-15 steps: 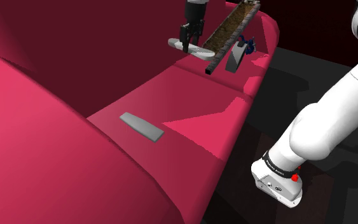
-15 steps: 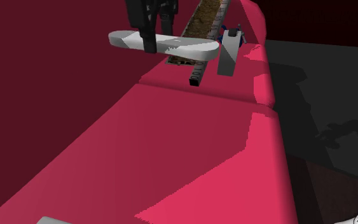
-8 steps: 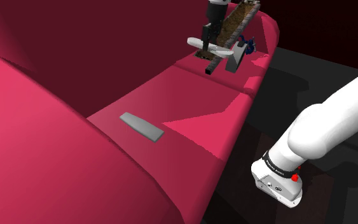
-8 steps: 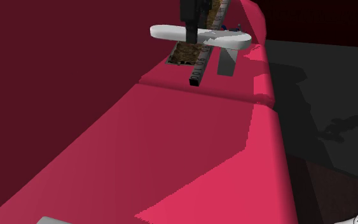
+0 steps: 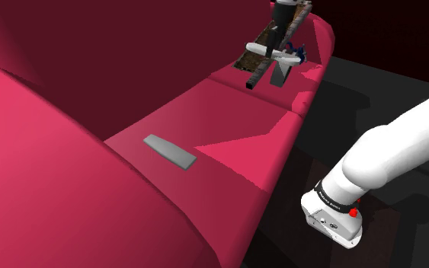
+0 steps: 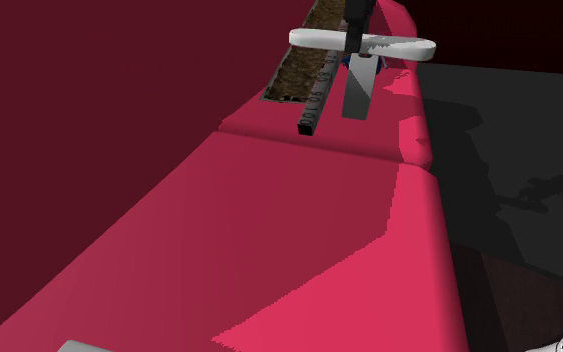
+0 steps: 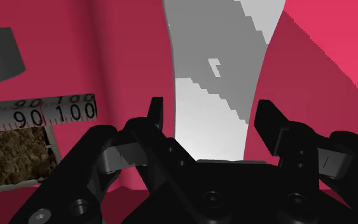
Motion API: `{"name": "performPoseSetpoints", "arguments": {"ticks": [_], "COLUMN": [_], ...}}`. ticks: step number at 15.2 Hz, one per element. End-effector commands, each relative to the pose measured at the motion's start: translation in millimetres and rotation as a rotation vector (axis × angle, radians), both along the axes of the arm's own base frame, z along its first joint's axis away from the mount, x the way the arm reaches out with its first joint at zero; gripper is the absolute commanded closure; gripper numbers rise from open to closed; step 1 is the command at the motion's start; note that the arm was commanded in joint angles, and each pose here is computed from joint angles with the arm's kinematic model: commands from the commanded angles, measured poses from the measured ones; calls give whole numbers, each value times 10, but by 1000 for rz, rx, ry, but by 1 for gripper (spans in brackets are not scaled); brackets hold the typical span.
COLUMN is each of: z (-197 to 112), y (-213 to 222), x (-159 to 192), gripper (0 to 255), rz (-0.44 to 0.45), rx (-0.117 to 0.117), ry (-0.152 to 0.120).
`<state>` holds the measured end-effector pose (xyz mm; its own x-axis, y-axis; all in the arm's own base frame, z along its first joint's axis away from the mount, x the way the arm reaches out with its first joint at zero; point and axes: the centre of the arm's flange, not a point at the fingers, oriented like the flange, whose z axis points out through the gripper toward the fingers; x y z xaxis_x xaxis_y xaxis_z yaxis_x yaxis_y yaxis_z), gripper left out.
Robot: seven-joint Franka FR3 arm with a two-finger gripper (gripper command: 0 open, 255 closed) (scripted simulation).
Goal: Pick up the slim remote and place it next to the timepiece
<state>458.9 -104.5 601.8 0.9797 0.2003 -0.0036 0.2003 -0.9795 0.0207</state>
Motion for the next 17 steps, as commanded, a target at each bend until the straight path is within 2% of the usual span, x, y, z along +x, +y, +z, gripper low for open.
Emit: {"name": "performPoseSetpoints", "arguments": {"ticks": [1,17], "z": [-28,-19], "y": [-252,-2242], "x": [-105,-812], "gripper": [255,255], "rz": [2,2], "rx": [0,0], "ry": [0,0]}}
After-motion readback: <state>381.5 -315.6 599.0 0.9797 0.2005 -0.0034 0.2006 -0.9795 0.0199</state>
